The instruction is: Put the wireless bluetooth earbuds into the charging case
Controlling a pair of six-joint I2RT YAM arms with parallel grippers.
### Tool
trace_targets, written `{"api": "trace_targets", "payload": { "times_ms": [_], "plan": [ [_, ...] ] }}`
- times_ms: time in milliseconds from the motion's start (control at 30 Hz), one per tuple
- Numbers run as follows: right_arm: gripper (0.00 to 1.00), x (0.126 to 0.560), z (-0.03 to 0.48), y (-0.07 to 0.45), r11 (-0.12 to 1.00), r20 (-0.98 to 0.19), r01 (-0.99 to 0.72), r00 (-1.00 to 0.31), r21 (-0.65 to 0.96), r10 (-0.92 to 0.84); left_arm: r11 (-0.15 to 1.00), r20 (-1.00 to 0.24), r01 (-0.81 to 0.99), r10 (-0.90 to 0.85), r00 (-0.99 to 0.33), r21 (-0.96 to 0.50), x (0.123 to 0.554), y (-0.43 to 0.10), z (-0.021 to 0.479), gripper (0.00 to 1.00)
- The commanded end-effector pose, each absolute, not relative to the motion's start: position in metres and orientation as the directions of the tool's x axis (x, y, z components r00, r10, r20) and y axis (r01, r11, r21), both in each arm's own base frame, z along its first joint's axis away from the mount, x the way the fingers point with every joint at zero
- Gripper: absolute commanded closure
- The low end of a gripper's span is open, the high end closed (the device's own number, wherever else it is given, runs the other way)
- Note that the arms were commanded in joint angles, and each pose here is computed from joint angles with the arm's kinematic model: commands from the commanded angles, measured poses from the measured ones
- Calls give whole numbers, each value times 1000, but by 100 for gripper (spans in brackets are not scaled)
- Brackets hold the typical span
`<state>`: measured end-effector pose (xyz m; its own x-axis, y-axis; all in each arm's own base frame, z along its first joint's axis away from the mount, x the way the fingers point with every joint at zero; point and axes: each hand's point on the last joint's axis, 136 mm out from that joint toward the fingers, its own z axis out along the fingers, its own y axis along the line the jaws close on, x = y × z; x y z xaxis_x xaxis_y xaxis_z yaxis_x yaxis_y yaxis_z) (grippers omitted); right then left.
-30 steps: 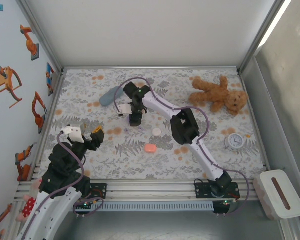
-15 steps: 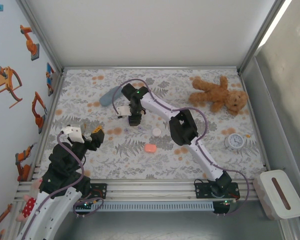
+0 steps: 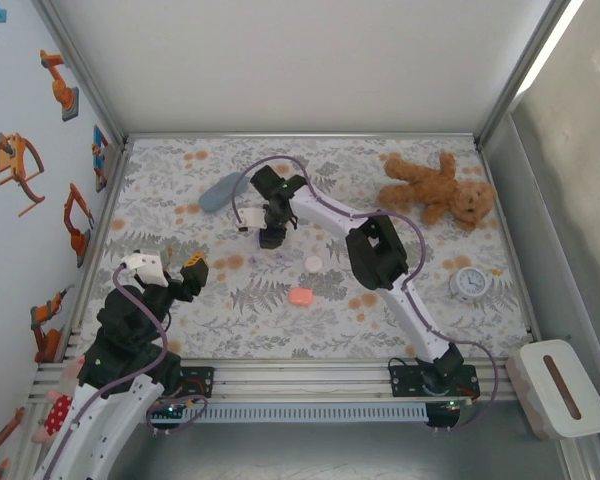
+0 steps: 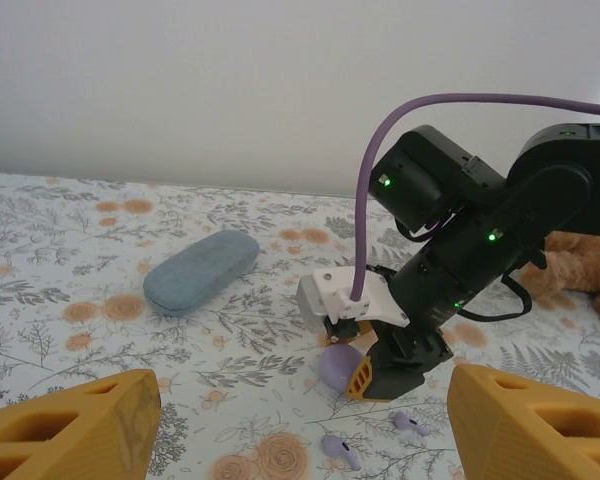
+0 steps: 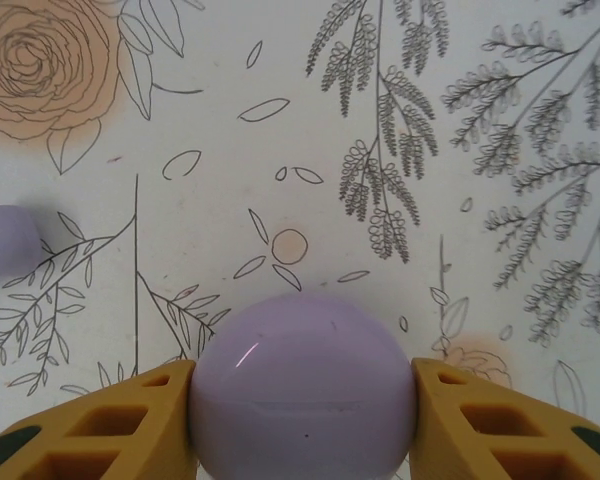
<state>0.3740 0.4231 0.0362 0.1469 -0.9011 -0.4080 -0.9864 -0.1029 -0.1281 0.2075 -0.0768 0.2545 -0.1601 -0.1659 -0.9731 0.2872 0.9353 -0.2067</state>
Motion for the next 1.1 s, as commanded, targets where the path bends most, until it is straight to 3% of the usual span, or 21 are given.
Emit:
{"api": "trace_targets", "payload": {
  "times_ms": [0,200,533,833,1067],
  "plan": [
    [54,388,117,439,-20,-562,-969,160,-248,-812,933,-967,268,-204,-151,-238,209,-74,260,25],
    [54,384,186,432,103,-692,-933,178,-344,-699,911,-946,270,-273,-173,-313,214,-79,263,25],
    [54,334,268,394,253,-811,-873,231,-417,-538,798,-887,398,-360,-288,-453,232,-125,294,26],
    [54,296,288,381,305,-825,-835,271,-457,-495,589,-822,576,-364,-438,-568,245,-188,335,30],
    [55,282,296,385,306,-827,-826,296,-473,-477,525,-801,606,-353,-484,-598,253,-208,342,32]
  ]
}}
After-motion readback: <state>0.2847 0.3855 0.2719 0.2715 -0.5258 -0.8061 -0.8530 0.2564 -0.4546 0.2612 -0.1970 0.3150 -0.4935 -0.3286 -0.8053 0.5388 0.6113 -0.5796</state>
